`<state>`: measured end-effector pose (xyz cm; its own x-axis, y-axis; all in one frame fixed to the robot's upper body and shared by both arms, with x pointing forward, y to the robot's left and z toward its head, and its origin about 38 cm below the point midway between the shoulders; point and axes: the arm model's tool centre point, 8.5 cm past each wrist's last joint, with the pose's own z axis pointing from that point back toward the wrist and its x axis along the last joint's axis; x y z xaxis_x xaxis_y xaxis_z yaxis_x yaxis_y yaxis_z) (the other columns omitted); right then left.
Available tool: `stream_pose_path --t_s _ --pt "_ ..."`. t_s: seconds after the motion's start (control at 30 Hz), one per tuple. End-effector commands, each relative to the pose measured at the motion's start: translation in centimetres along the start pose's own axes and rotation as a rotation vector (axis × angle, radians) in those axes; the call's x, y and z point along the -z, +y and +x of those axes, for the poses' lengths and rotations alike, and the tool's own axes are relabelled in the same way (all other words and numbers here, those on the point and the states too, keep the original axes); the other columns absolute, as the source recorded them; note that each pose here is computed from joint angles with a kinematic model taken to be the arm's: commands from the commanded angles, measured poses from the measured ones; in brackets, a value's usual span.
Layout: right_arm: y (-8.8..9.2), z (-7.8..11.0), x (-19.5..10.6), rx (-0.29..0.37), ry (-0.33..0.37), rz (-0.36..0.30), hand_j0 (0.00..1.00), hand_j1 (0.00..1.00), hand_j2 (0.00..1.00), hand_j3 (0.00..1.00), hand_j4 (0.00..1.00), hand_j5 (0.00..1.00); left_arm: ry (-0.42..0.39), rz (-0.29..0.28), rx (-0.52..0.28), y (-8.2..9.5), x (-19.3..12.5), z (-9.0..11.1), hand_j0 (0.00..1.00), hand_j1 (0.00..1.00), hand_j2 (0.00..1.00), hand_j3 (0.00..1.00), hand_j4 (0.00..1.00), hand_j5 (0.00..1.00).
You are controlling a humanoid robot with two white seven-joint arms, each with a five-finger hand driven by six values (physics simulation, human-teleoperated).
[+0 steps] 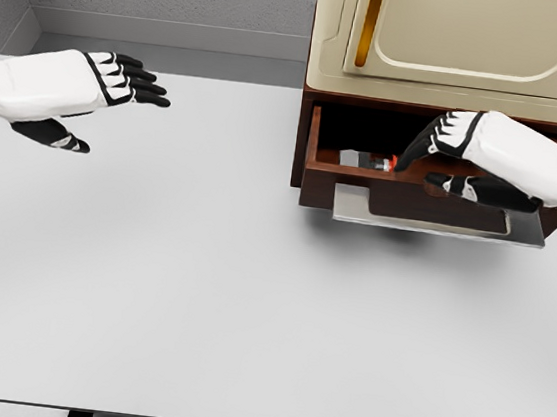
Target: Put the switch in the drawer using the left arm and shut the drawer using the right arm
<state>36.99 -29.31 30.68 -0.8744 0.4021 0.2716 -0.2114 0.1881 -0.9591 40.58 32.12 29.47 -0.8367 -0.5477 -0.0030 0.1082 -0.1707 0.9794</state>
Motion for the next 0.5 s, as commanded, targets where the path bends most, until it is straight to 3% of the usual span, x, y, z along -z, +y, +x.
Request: stream_pose_path --t_s 0.0,0.17,0.23,0.3,0.33,0.4,0.47 --pt "0.2 0.0 0.1 0.020 -0.004 -0.004 0.59 0.59 0.59 0.59 0.59 0.59 0.001 0.005 -0.004 0.1 -0.1 0.0 1.00 1.00 1.00 1.00 1.00 1.00" --pt "-0.2 -0.1 -0.4 0.010 0.009 0.005 0.60 0.60 0.60 0.60 0.60 0.60 0.000 0.005 -0.004 0.1 0.0 0.0 1.00 1.00 1.00 1.00 1.00 1.00" --pt "-0.7 -0.2 -1.3 -0.009 0.035 0.035 0.62 0.62 0.62 0.62 0.62 0.62 0.003 0.003 -0.003 0.1 -0.1 -0.1 1.00 1.00 1.00 1.00 1.00 1.00" --pt "0.6 -0.1 -0.1 0.007 0.009 0.113 0.63 0.63 0.63 0.63 0.63 0.63 0.004 0.003 -0.003 0.1 -0.1 -0.1 1.00 1.00 1.00 1.00 1.00 1.00" --pt "0.0 -0.1 -0.3 -0.012 0.015 0.131 0.63 0.63 0.63 0.63 0.63 0.63 0.004 0.003 -0.003 0.1 -0.1 -0.1 1.00 1.00 1.00 1.00 1.00 1.00" --pt "-1.0 0.0 -0.3 -0.040 0.017 0.127 0.63 0.63 0.63 0.63 0.63 0.63 0.004 0.003 -0.003 0.1 -0.1 -0.1 1.00 1.00 1.00 1.00 1.00 1.00" --pt "-0.3 0.0 0.1 -0.029 0.008 0.159 0.63 0.63 0.63 0.63 0.63 0.63 0.006 0.002 -0.004 0.0 -0.1 -0.1 1.00 1.00 1.00 1.00 1.00 1.00"
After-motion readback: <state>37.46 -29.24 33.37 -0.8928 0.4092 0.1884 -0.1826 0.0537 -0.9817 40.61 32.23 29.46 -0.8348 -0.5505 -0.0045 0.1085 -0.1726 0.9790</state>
